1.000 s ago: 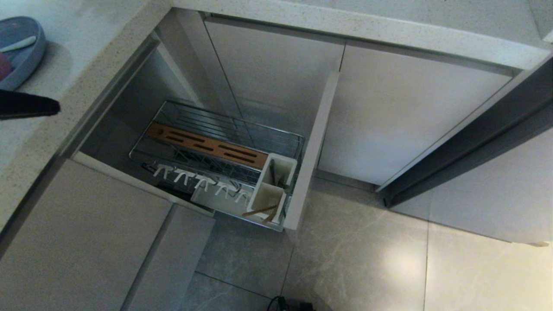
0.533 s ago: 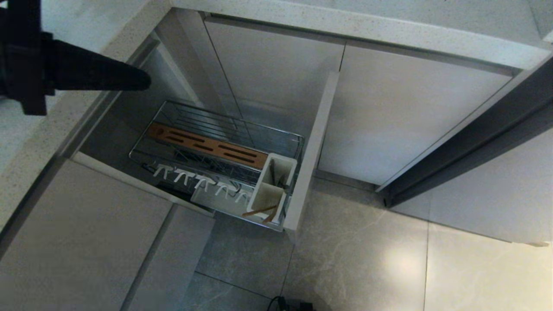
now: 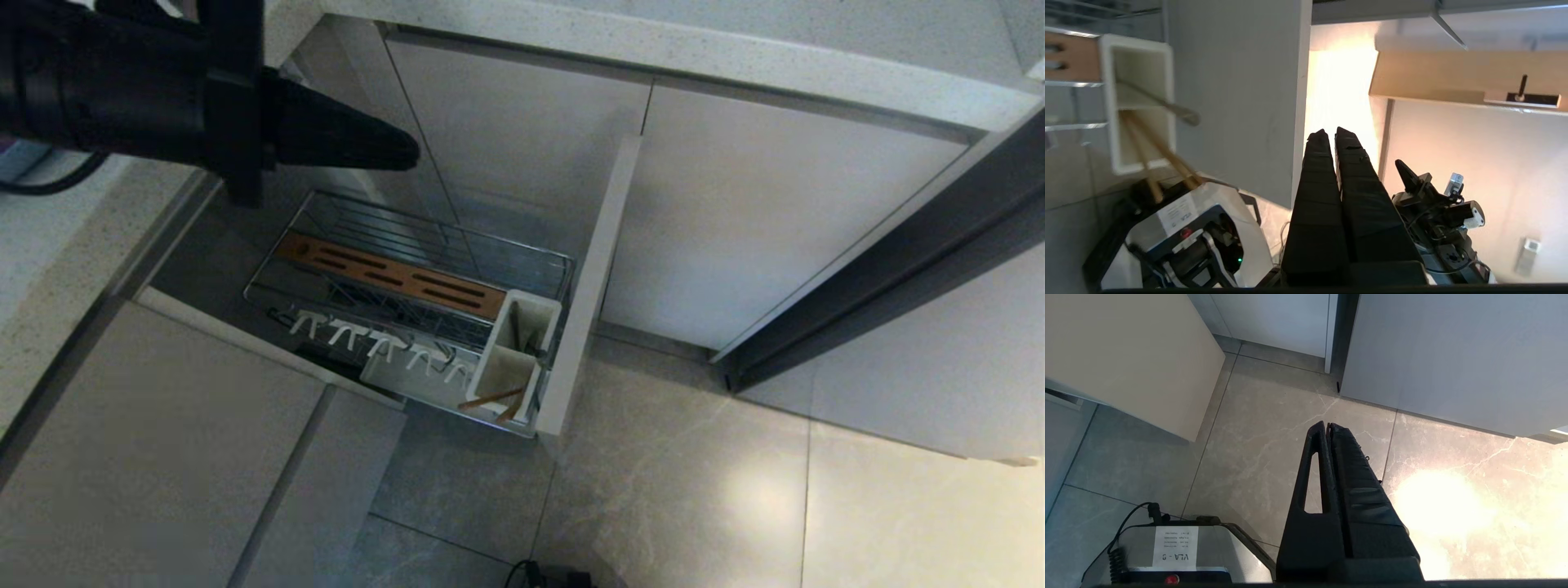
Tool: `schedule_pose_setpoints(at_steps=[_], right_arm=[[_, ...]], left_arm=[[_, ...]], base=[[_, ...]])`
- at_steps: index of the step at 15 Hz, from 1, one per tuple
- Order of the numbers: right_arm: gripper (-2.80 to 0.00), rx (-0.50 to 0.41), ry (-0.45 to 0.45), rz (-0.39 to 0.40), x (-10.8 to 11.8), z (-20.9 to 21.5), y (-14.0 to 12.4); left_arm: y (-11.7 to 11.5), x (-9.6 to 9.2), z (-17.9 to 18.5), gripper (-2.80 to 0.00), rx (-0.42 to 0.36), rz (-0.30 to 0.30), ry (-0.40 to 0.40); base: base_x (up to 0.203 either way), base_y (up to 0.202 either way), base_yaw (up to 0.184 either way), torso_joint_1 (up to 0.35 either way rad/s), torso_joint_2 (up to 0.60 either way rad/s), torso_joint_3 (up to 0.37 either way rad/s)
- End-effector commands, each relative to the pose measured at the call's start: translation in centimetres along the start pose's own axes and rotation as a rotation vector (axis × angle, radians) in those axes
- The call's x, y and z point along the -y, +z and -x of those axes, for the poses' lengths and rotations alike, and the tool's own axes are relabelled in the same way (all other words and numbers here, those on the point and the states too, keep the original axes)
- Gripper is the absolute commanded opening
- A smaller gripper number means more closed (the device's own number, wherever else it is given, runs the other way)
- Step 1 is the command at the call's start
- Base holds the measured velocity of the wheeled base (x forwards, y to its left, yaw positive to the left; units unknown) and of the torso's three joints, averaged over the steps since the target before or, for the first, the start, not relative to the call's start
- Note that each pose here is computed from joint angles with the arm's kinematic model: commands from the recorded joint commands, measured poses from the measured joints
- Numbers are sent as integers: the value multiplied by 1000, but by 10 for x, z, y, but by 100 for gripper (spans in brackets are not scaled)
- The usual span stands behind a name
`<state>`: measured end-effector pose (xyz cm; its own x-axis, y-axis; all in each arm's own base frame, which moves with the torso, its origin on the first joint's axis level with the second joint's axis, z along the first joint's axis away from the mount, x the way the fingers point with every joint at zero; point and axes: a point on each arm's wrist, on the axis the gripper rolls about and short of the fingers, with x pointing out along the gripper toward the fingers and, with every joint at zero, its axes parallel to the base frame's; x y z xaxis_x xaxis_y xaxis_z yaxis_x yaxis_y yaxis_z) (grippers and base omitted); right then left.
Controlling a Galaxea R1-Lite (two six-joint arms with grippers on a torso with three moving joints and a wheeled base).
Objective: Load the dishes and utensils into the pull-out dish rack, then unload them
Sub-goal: Close the cupboard
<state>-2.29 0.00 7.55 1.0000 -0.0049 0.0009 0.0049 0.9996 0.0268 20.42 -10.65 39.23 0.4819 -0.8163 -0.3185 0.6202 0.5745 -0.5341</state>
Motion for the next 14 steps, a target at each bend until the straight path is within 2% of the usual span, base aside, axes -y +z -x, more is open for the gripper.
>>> schedule_pose_setpoints(at_steps=[1, 5, 8, 11, 14], right_arm=[[-280, 1, 0, -1, 0, 0, 0], [-280, 1, 0, -1, 0, 0, 0], [-280, 1, 0, -1, 0, 0, 0], [-280, 1, 0, -1, 0, 0, 0], [-280, 1, 1, -1, 0, 0, 0]], left_arm=[[1, -6, -21, -280, -39, 6, -34], [1, 1, -44, -280, -61, -39, -128], [-4, 7, -73, -280, -109, -71, -182], [-14, 21, -93, -280, -154, -130, -245], [-22, 27, -107, -280, -187, -170, -271]], base=[[0, 0, 0, 0, 0, 0], [0, 0, 0, 0, 0, 0], [0, 0, 0, 0, 0, 0], [0, 0, 0, 0, 0, 0], [0, 0, 0, 0, 0, 0]])
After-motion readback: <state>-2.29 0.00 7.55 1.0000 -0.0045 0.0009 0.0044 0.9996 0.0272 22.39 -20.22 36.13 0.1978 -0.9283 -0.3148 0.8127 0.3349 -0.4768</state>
